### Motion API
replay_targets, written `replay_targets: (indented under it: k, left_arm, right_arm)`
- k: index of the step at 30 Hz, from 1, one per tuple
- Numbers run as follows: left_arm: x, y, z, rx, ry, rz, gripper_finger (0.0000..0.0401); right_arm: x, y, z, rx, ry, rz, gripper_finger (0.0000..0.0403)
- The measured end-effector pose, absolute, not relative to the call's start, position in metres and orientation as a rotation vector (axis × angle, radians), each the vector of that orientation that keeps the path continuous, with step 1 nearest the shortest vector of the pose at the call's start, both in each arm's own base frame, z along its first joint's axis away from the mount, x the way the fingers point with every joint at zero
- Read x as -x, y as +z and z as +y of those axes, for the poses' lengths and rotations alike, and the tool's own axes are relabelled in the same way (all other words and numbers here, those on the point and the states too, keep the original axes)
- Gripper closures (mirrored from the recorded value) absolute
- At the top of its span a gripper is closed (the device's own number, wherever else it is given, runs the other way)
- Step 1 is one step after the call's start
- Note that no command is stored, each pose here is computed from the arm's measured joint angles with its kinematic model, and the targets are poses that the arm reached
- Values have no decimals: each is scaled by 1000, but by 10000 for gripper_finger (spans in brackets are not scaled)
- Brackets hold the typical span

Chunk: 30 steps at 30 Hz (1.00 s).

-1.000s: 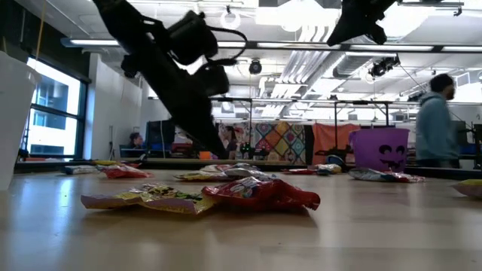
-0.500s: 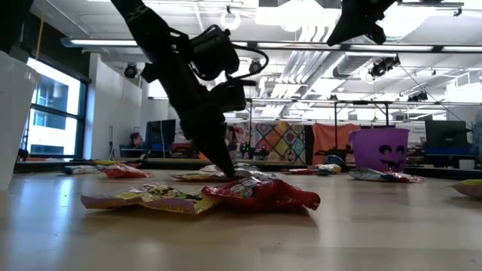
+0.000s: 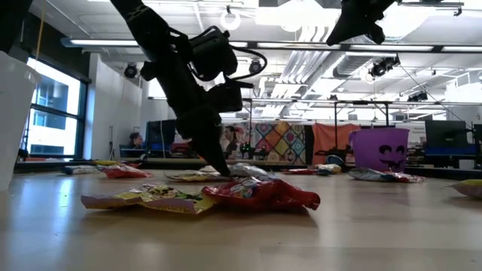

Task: Sort candy
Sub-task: Put the white chocolate bar into the white bin

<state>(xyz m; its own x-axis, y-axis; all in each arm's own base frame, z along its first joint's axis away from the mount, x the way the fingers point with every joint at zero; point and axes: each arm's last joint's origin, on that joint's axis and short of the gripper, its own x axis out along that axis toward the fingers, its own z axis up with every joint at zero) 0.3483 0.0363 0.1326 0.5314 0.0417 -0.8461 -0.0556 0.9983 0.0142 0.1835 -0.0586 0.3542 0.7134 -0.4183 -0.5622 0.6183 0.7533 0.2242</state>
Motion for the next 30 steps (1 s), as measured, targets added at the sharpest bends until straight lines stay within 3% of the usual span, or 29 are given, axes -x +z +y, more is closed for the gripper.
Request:
replay_targets:
  k: [5, 15, 25, 30]
  left_arm:
    - [-345, 159, 37, -8, 59, 931, 395]
    - [-297, 248, 28, 43, 11, 786, 401]
    - [-189, 302, -29, 438, -111, 1009, 401]
    - [-157, 312, -70, 646, -155, 1097, 401]
  right_arm:
    - [-184, 354, -59, -419, -593, 510, 402]
    - [-185, 357, -59, -388, -579, 485, 402]
    - [-186, 358, -59, -338, -563, 481, 402]
    - [-186, 358, -59, -337, -562, 481, 402]
